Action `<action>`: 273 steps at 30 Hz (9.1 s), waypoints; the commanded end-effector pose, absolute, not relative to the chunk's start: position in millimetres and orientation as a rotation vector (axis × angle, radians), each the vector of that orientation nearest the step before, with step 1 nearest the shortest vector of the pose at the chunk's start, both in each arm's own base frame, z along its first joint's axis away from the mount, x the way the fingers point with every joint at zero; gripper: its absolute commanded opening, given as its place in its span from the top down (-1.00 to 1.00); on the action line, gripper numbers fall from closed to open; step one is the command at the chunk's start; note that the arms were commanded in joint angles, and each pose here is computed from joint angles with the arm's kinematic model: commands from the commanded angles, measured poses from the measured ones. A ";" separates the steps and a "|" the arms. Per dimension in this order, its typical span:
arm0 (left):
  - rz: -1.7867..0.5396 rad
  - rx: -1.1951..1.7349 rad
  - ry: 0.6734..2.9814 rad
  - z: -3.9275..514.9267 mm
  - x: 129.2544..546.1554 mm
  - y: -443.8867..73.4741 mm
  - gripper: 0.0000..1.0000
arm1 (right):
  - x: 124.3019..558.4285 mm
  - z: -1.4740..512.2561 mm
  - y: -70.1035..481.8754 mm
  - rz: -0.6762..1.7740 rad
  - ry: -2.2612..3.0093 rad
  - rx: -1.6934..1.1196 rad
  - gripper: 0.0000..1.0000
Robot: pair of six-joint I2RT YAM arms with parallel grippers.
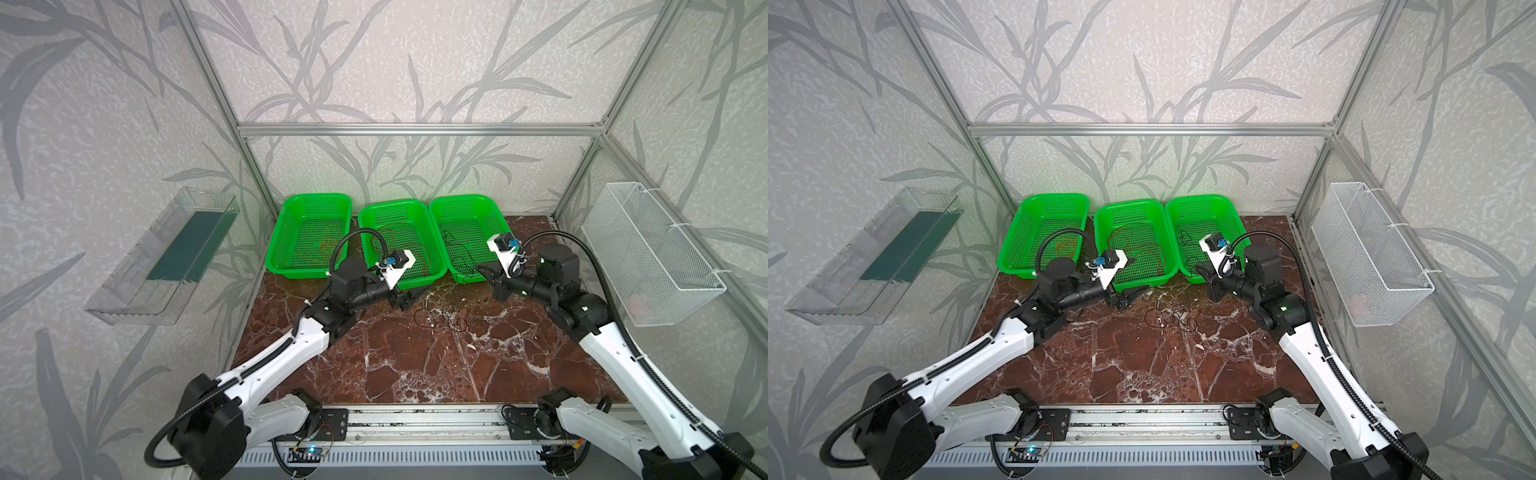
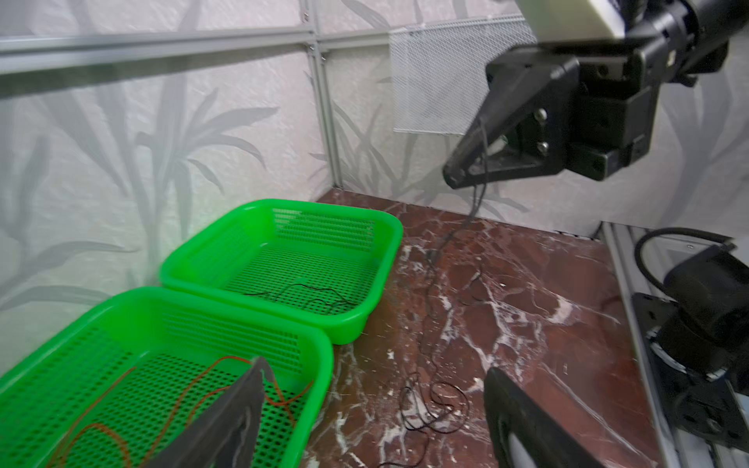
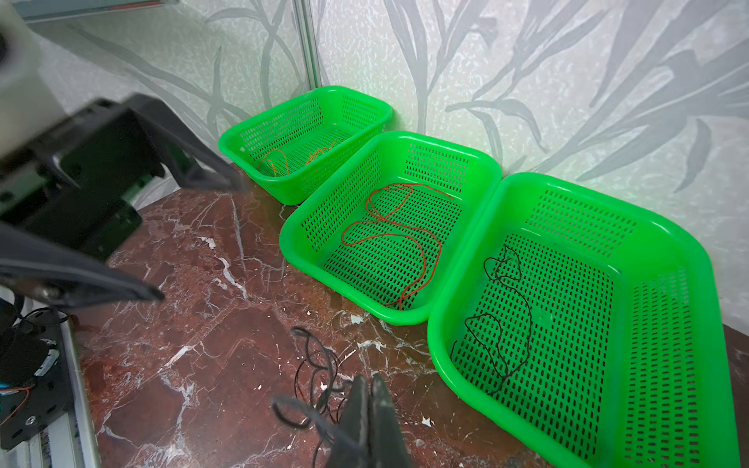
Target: Untangle the cables
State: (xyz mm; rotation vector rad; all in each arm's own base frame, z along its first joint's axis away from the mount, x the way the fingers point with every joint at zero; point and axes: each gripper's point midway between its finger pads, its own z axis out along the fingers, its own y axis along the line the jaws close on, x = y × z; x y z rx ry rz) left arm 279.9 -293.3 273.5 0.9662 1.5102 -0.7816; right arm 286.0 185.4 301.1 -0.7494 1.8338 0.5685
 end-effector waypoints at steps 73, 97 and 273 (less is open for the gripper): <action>-0.655 1.208 1.216 407.0 266.5 -360.9 1.00 | 273.1 272.7 128.4 0.426 1.749 -0.450 -0.55; -0.666 1.150 1.199 432.2 282.5 -362.5 1.00 | 242.7 309.1 151.9 0.688 1.516 -0.594 -0.54; -0.358 0.836 1.704 277.0 533.2 -410.7 -0.37 | 443.4 183.3 71.6 0.173 2.340 -0.275 -0.28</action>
